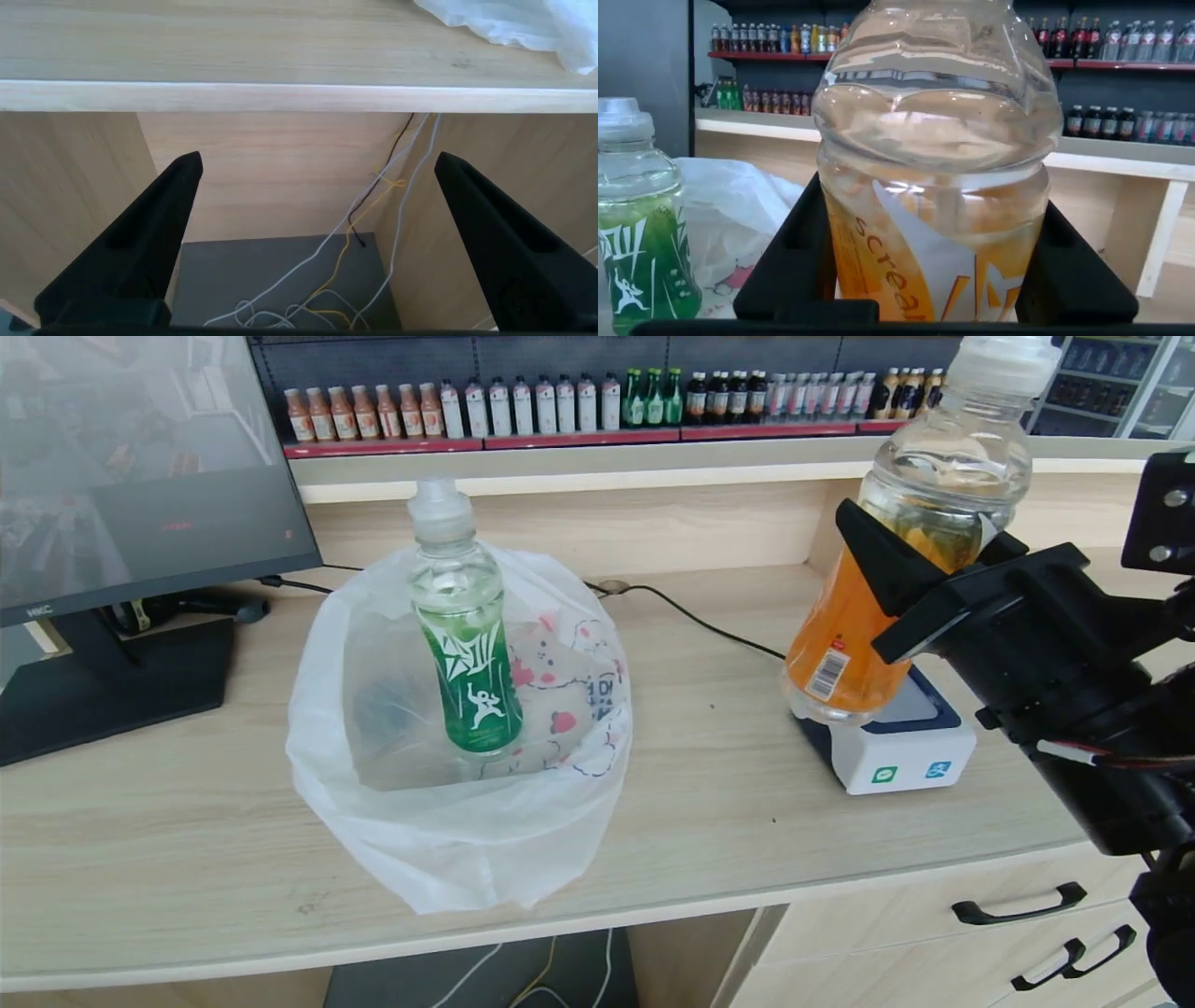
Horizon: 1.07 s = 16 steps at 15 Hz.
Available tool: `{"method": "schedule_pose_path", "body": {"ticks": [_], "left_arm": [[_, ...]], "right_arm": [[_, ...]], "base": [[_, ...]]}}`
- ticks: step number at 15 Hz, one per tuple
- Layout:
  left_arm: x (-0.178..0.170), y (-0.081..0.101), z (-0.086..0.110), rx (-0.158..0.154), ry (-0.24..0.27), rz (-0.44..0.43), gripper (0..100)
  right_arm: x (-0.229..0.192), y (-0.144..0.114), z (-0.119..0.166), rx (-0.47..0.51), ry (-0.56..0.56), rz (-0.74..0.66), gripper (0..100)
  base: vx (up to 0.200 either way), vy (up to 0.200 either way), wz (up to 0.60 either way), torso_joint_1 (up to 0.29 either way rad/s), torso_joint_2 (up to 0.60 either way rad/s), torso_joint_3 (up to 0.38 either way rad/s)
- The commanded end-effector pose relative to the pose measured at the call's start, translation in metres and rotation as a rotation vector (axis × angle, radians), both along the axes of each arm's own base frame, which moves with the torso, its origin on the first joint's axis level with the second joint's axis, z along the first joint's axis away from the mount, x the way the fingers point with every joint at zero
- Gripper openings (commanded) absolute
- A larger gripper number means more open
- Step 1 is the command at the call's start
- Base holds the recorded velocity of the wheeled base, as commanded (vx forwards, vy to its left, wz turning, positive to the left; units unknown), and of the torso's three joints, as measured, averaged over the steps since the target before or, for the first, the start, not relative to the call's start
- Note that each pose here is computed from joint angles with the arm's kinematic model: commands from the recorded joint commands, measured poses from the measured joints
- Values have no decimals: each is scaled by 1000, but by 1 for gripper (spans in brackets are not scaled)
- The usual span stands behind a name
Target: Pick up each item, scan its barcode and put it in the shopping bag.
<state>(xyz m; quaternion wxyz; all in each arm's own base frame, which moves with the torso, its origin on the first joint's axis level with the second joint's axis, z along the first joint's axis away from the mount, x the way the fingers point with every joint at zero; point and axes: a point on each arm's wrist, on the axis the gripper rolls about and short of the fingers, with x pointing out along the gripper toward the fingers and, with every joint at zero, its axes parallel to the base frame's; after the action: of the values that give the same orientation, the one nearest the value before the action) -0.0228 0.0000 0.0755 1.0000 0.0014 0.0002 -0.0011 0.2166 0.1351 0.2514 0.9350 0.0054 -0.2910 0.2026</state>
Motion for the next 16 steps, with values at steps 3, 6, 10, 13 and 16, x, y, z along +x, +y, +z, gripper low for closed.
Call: {"method": "schedule_pose_path", "body": {"ticks": [3,6,10,13,16], "left_arm": [[0,0,0,-1,0,-1,100],[0,0,0,0,0,-1,100],[0,0,0,0,0,-1,100],[0,0,0,0,0,-1,100],[0,0,0,0,0,-1,100]], "right_arm": [[2,3,-2,-3,6,3,0],[8,6,2,12,-7,9,0],[13,20,3,18,-13,41,0],[26,33,1,27,-11,59,0],[32,38,-9,11,18,60,0]], "base": [[0,200,0,4,4,-4],[133,200,0,2,2,2],[0,0,0,0,0,0],[0,0,0,0,0,0],[0,0,0,0,0,0]]}}
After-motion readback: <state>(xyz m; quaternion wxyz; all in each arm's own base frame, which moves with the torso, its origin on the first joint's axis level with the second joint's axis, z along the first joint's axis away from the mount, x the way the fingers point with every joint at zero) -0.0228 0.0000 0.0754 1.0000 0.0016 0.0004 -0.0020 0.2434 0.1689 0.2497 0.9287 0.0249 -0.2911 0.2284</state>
